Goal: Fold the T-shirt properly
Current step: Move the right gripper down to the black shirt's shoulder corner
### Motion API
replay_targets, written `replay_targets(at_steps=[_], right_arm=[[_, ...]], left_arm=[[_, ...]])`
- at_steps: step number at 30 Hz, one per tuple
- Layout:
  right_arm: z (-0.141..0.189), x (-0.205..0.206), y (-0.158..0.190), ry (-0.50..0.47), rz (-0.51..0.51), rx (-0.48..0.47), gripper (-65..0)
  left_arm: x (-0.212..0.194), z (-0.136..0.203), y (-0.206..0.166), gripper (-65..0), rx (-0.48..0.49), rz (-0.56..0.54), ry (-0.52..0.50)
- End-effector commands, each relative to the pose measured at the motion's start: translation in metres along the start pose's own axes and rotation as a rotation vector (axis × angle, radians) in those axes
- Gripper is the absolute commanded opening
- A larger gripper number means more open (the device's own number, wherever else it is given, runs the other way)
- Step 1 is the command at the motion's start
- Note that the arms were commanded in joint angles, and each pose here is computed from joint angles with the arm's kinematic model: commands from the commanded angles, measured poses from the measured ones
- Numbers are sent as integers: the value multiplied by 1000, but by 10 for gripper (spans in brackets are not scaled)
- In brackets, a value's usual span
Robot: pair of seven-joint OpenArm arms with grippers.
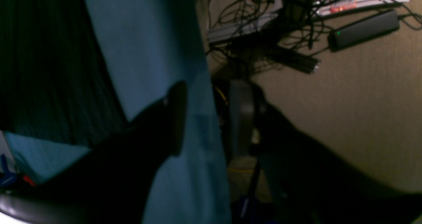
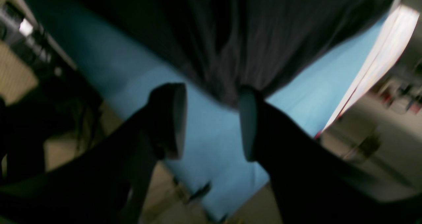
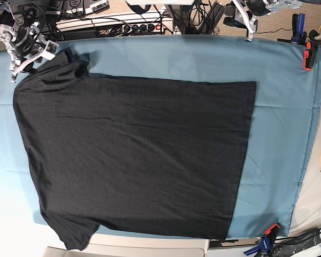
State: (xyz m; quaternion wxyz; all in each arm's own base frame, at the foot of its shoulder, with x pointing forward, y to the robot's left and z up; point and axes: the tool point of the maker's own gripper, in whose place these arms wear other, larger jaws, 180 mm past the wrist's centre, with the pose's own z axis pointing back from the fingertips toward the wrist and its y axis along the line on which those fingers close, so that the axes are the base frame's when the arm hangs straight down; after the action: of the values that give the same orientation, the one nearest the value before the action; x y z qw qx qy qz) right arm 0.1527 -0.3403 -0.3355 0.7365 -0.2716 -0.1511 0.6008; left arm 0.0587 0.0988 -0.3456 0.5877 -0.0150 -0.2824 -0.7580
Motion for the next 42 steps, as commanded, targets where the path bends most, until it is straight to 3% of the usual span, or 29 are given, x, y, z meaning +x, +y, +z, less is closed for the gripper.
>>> replay_targets(at_steps=[1, 15, 27, 35, 42], right_arm=[[2, -1, -9, 5, 5, -24, -338], [-5, -15, -7, 34, -2, -26, -336], [-6, -5, -14, -21, -6, -50, -336], [-19, 4, 14, -34, 25, 33, -337], [-44, 18, 28, 2, 108, -14, -337]], left_arm=[[6, 3, 3, -393, 13, 1, -26], [5, 2, 14, -387, 54, -6, -26], [8, 2, 18, -387, 61, 13, -46], [8, 2, 18, -387, 61, 14, -46], [8, 2, 18, -387, 61, 14, -46]])
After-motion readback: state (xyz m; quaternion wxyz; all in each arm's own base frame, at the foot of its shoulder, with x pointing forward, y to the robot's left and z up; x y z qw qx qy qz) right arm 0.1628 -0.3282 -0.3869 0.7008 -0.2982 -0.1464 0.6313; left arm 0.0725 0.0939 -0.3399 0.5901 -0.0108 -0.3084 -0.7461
